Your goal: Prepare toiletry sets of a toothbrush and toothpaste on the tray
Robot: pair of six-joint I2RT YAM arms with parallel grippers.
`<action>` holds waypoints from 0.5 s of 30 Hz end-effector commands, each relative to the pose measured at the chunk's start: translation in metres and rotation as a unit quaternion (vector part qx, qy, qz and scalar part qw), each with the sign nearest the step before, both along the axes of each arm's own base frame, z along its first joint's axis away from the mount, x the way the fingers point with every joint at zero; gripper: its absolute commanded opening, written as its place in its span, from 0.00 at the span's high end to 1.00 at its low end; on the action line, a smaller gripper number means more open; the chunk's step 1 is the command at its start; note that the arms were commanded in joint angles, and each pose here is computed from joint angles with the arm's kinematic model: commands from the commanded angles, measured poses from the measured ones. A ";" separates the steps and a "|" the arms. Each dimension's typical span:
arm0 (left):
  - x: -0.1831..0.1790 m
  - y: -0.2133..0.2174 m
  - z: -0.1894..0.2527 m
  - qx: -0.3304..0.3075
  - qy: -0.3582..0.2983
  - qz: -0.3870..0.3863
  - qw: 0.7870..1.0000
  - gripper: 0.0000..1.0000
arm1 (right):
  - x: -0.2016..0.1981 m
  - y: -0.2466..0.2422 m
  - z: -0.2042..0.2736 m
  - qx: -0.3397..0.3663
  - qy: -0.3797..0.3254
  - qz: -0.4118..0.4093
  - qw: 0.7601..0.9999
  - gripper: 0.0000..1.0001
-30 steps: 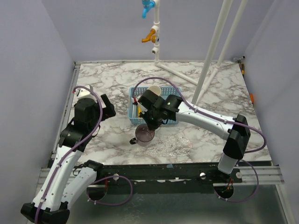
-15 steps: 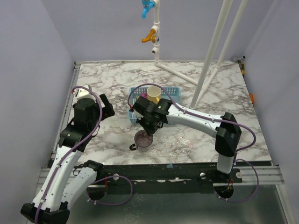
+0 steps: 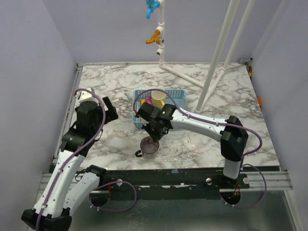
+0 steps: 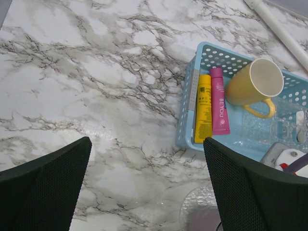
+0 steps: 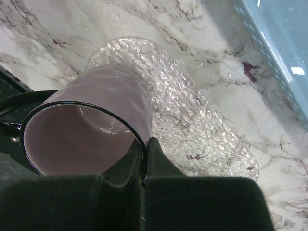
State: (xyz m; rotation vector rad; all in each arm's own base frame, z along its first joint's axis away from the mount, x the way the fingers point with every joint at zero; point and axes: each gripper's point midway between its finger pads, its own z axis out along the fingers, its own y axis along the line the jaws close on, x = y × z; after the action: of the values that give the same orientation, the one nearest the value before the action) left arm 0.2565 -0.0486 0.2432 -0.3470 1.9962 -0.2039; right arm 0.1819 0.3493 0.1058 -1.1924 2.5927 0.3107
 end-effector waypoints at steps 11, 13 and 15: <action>0.000 0.005 0.007 0.000 -0.004 0.013 1.000 0.01 | -0.001 0.008 -0.015 0.016 -0.003 -0.022 1.000 1.00; -0.001 0.004 0.007 0.000 -0.004 0.012 1.000 0.01 | -0.001 0.009 -0.016 0.017 -0.002 -0.024 1.000 1.00; -0.001 0.005 0.007 0.000 -0.005 0.013 1.000 0.01 | 0.000 0.009 -0.017 0.016 -0.002 -0.025 1.000 1.00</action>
State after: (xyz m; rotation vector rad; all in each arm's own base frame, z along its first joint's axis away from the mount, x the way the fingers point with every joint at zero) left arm 0.2570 -0.0488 0.2421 -0.3468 2.0005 -0.2019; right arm 0.1798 0.3466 0.0883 -1.1477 2.6230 0.3038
